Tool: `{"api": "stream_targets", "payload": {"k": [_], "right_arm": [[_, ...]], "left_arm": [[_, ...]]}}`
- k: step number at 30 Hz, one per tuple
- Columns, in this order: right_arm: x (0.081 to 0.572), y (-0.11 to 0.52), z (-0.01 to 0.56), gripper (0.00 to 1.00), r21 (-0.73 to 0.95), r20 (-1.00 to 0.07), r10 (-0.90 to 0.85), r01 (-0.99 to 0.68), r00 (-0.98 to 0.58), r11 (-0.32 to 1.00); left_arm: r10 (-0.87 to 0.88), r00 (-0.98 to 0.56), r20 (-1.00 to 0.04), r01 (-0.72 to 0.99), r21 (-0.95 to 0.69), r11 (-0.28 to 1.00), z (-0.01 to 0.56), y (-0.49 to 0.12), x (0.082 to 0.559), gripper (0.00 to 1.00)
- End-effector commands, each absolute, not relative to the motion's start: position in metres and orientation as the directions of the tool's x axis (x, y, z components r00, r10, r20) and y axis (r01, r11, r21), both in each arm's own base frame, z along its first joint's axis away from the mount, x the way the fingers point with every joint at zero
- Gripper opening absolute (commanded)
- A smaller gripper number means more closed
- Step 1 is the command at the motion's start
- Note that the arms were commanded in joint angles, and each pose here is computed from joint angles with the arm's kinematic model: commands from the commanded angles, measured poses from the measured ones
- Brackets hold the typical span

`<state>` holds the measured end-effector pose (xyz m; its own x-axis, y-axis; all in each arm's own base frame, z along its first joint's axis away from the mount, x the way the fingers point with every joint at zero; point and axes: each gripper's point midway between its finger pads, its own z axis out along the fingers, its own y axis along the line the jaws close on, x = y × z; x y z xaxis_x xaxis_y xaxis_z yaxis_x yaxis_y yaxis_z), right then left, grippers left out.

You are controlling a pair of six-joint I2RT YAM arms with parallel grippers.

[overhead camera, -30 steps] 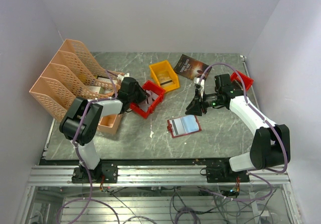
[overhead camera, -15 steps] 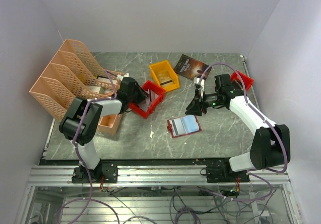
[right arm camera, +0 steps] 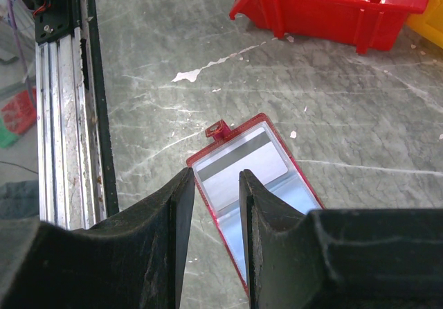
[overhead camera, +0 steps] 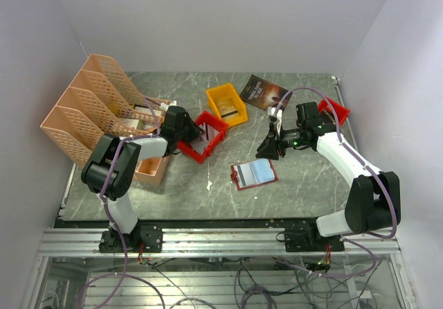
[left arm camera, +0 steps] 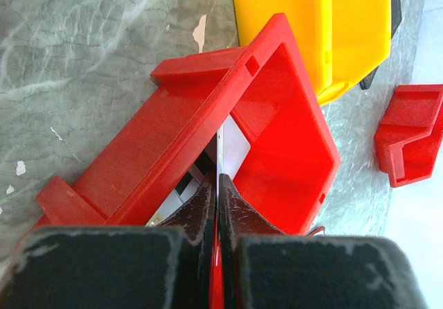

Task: Put the credit cards into the card holder
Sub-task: Pick up the credit card from the storage box.

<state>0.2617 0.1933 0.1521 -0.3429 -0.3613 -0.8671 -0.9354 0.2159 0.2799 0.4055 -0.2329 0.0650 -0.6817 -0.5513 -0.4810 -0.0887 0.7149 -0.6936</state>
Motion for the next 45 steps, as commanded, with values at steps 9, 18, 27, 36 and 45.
{"api": "stream_targets", "payload": {"k": [9, 18, 27, 36, 45], "right_arm": [[0.266, 0.194, 0.158, 0.33, 0.261, -0.877, -0.357, -0.943, -0.322, 0.208], [0.266, 0.193, 0.158, 0.33, 0.262, -0.876, -0.357, -0.942, -0.323, 0.208], [0.262, 0.195, 0.157, 0.33, 0.269, -0.877, -0.357, -0.944, -0.321, 0.190], [0.251, 0.197, 0.181, 0.35, 0.166, -0.923, -0.329, -0.978, -0.198, 0.123], [0.225, 0.201, 0.201, 0.48, 0.130, -0.952, -0.276, -0.991, -0.131, 0.022]], "left_arm": [[-0.518, -0.677, -0.523, -0.049, -0.670, 0.740, 0.083, -0.226, 0.405, 0.11], [-0.514, -0.658, -0.550, -0.057, -0.644, 0.763, 0.090, -0.217, 0.406, 0.07], [-0.458, -0.543, -0.704, -0.033, -0.526, 0.850, 0.148, -0.179, 0.395, 0.07], [-0.482, -0.484, -0.731, 0.323, -0.661, 0.677, 0.223, -0.212, 0.340, 0.07], [-0.453, -0.462, -0.763, 0.651, -0.638, 0.411, 0.269, -0.287, 0.241, 0.07]]}}
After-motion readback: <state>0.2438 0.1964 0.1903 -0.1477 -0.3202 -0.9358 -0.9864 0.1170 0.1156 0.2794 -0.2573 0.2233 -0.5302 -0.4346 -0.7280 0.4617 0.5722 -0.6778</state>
